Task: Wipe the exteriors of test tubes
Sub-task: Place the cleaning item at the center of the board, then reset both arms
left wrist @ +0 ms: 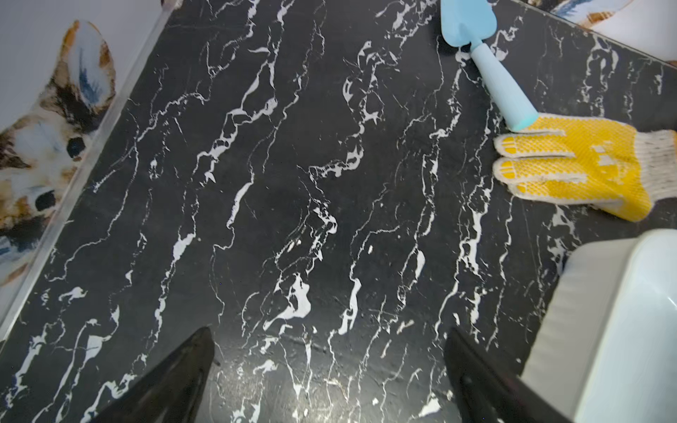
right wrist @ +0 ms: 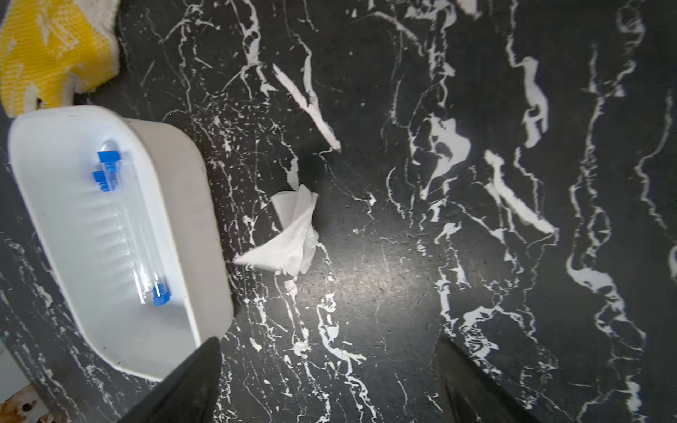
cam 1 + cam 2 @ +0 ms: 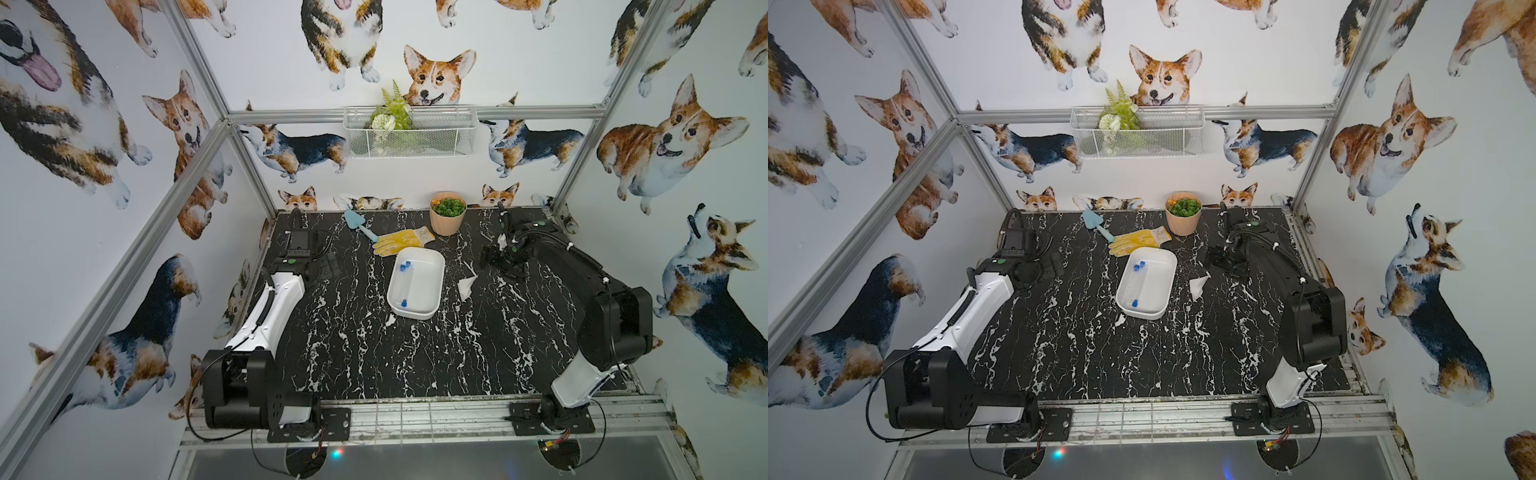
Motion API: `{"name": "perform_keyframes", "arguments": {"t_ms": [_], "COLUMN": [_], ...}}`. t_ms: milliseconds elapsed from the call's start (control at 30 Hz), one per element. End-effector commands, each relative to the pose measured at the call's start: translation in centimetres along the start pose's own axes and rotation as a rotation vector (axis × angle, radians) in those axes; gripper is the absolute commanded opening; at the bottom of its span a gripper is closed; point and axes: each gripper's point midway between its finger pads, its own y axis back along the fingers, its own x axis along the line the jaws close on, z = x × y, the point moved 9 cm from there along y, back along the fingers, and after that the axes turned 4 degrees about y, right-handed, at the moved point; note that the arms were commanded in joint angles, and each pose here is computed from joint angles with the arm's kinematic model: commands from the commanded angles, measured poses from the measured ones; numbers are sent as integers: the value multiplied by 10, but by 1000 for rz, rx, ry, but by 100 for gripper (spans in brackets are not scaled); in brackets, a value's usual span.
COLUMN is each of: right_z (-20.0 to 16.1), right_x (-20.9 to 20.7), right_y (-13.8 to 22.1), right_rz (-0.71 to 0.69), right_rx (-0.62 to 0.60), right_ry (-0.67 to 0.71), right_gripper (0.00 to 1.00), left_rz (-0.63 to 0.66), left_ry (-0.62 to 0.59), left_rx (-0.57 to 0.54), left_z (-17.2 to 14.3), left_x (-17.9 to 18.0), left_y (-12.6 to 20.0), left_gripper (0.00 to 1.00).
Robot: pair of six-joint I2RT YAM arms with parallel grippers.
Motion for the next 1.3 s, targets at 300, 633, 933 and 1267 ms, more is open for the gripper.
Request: {"name": "perform_keyframes", "arguments": {"t_ms": [300, 633, 933, 1267], "right_z": [-21, -5, -17, -14], "right_x": [19, -87, -100, -109], "right_y": [23, -26, -37, -65], "right_rz": [130, -206, -306, -283], "right_rx": [-79, -568, -845, -935], "right_ry": [175, 24, 269, 312], "right_gripper": [78, 100, 100, 100], "left_rz": [-13, -217, -155, -227], "left_ry": [-64, -213, -270, -328], "left_rx": [-260, -469, -543, -560], "left_z": [8, -66, -72, -71], "left_x": [7, 17, 17, 9], "left_y": [14, -44, -86, -87], "left_gripper": [100, 100, 100, 100]}}
